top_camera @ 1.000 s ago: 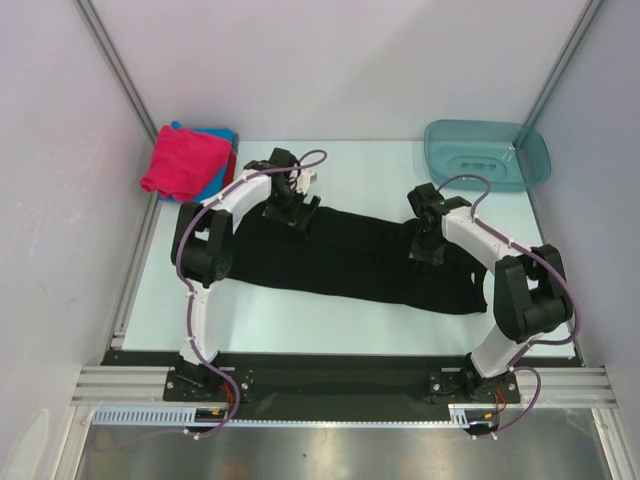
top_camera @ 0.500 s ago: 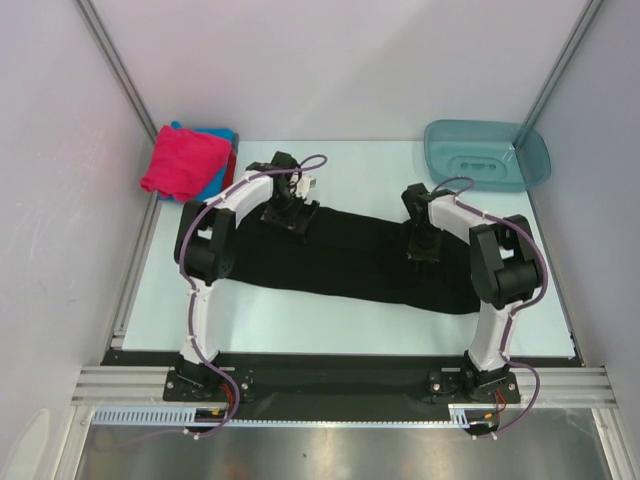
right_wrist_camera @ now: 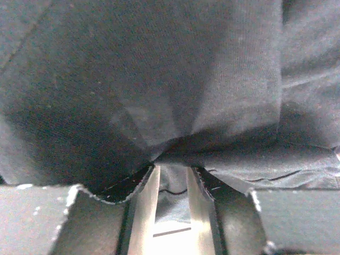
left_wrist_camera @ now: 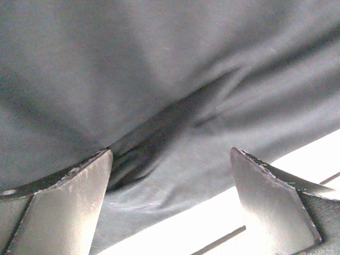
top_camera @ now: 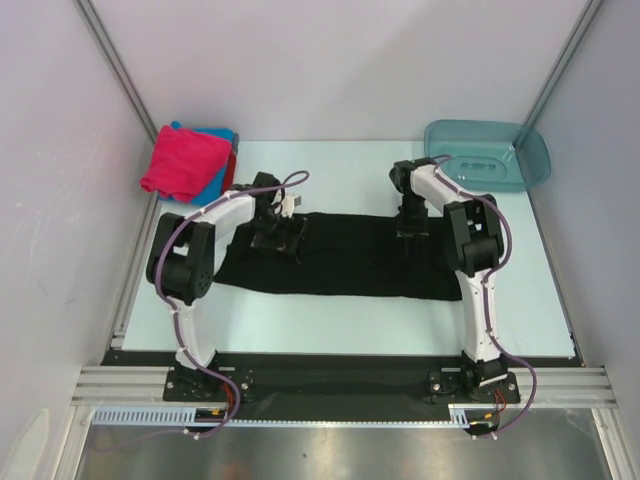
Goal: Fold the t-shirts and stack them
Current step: Fold the tshirt
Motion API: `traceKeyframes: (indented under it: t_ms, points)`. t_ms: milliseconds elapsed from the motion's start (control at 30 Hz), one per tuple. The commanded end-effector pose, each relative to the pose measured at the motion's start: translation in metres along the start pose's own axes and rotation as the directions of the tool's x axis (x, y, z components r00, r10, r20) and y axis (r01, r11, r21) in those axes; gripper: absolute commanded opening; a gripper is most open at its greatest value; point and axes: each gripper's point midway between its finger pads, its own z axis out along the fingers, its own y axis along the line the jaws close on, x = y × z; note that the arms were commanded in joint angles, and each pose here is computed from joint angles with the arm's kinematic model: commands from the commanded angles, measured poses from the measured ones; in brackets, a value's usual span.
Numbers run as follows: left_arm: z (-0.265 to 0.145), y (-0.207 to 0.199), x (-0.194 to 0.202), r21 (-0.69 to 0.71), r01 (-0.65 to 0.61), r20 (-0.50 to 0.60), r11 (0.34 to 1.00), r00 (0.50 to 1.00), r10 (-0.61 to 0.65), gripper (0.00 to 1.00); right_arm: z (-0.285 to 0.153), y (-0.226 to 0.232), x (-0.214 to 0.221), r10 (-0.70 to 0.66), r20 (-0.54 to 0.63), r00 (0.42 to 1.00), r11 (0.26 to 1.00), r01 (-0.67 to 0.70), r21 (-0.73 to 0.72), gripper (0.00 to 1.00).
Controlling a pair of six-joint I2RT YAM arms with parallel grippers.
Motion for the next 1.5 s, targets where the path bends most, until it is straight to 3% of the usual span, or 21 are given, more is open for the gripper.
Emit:
traceKeyframes:
  t_ms: [0,167,367,467,500,667,867,1000,1167,1300,1367,1400,1433,1467]
  points:
    - [-0.008,-0.031,0.072,0.11,0.183,-0.212,0.977,0.965,-0.157,1.0,0.012,0.065,-0.085,0.038,0.233,0.972,0.978,0.012,-0.209,0.36]
    - [-0.031,-0.047,0.091,0.153,0.199,-0.211,0.968,0.963,-0.165,1.0,-0.005,0.102,-0.12,-0.01,0.286,0.958,0.947,0.101,-0.306,0.43]
    - [-0.058,-0.072,0.116,0.244,0.225,-0.264,0.943,0.951,-0.159,1.0,-0.013,0.138,-0.127,-0.057,0.281,0.958,0.867,0.187,-0.461,0.54]
    - [-0.07,-0.089,0.124,0.307,0.276,-0.271,0.911,0.943,-0.194,1.0,-0.02,0.153,-0.123,-0.072,0.265,0.962,0.809,0.212,-0.548,0.55]
    - [-0.07,-0.093,0.125,0.329,0.267,-0.227,0.906,0.953,-0.199,1.0,-0.022,0.158,-0.119,-0.082,0.247,0.966,0.782,0.216,-0.585,0.55]
    - [-0.088,-0.102,0.121,0.318,0.299,-0.203,0.9,0.948,-0.243,1.0,-0.022,0.176,-0.102,-0.112,0.163,0.98,0.696,0.194,-0.691,0.55]
    - [-0.095,-0.11,0.114,0.301,0.349,-0.211,0.888,0.932,-0.295,1.0,-0.014,0.189,-0.097,-0.103,0.121,0.987,0.676,0.159,-0.72,0.54]
    - [-0.082,-0.128,0.13,0.381,0.399,-0.345,0.834,0.898,-0.272,1.0,-0.013,0.198,-0.099,-0.099,0.144,0.985,0.674,0.172,-0.718,0.54]
    - [-0.065,-0.151,0.147,0.418,0.389,-0.475,0.821,0.864,-0.167,1.0,-0.017,0.208,-0.105,-0.097,0.179,0.979,0.639,0.199,-0.743,0.54]
    - [-0.075,-0.17,0.089,0.456,0.238,-0.324,0.857,0.942,-0.088,1.0,-0.049,0.21,-0.121,-0.108,0.325,0.94,0.605,0.321,-0.729,0.54]
    - [-0.077,-0.163,0.07,0.391,0.169,-0.275,0.905,0.959,-0.06,1.0,-0.064,0.199,-0.132,-0.094,0.403,0.91,0.64,0.366,-0.676,0.54]
    - [-0.085,-0.167,0.047,0.386,0.114,-0.207,0.916,0.978,-0.034,1.0,-0.097,0.191,-0.136,-0.073,0.469,0.88,0.635,0.404,-0.659,0.54]
    - [-0.077,-0.157,0.036,0.331,0.094,-0.193,0.939,0.981,-0.031,1.0,-0.089,0.182,-0.129,-0.073,0.451,0.889,0.656,0.383,-0.65,0.54]
    - [-0.076,-0.154,0.028,0.305,0.084,-0.187,0.949,0.982,-0.027,1.0,-0.102,0.174,-0.143,-0.026,0.51,0.86,0.665,0.396,-0.633,0.54]
